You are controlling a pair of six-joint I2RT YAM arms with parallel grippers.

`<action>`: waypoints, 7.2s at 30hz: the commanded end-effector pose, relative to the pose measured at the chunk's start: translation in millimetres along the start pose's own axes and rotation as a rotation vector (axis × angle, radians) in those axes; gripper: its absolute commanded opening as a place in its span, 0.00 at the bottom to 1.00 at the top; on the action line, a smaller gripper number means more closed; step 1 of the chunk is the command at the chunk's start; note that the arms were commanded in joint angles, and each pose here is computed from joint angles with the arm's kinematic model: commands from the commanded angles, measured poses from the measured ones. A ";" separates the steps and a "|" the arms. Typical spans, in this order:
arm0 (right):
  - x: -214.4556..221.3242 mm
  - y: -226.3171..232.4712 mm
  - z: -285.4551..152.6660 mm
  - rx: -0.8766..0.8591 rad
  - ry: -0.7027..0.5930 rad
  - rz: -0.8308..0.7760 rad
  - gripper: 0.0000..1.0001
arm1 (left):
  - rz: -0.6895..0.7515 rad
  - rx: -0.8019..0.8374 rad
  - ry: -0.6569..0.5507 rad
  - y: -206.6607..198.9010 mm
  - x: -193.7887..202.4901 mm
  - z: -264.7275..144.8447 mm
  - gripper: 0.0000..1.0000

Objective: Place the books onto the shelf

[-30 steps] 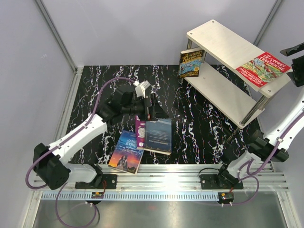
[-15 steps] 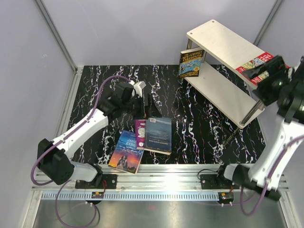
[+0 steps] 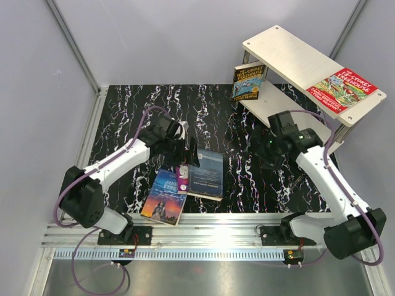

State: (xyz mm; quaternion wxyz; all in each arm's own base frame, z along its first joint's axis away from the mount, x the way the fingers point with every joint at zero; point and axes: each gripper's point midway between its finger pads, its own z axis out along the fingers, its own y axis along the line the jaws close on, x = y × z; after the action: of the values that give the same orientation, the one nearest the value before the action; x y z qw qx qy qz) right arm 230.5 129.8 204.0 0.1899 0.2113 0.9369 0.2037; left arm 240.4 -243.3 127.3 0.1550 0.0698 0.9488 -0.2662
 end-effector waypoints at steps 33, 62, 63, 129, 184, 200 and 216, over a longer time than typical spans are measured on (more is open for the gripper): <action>90.9 5.8 249.9 -0.234 0.287 0.142 0.99 | -0.062 0.071 0.133 21.4 30.1 79.2 0.93; 39.8 96.9 41.7 -0.575 0.041 -0.049 1.00 | -0.095 0.806 -0.178 -138.2 -83.1 -91.3 0.00; 37.0 105.8 27.9 -0.625 0.023 -0.059 1.00 | -0.119 0.854 -0.181 -142.2 -86.5 -97.8 0.00; -118.3 115.1 -279.2 -0.403 -0.937 -0.177 0.00 | -0.072 0.796 -0.233 -153.0 -78.0 -142.4 0.99; -323.9 -110.3 -254.5 -0.500 -0.923 0.707 0.00 | -0.002 0.564 -0.271 -94.0 -58.1 -115.4 0.99; -307.0 -123.8 -240.6 -0.400 -0.898 0.775 1.00 | 0.000 0.577 -0.257 -94.8 -57.4 -114.3 0.99; -248.9 -172.6 -182.2 -0.015 -0.435 0.774 1.00 | -0.009 0.567 -0.190 -92.1 -55.8 -102.3 0.99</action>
State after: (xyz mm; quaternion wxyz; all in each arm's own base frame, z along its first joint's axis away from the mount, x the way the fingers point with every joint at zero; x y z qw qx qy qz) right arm 319.6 -212.0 405.9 0.4305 0.5708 0.6762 0.1782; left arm 246.6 -268.1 262.0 0.2126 0.0592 0.8281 -0.5152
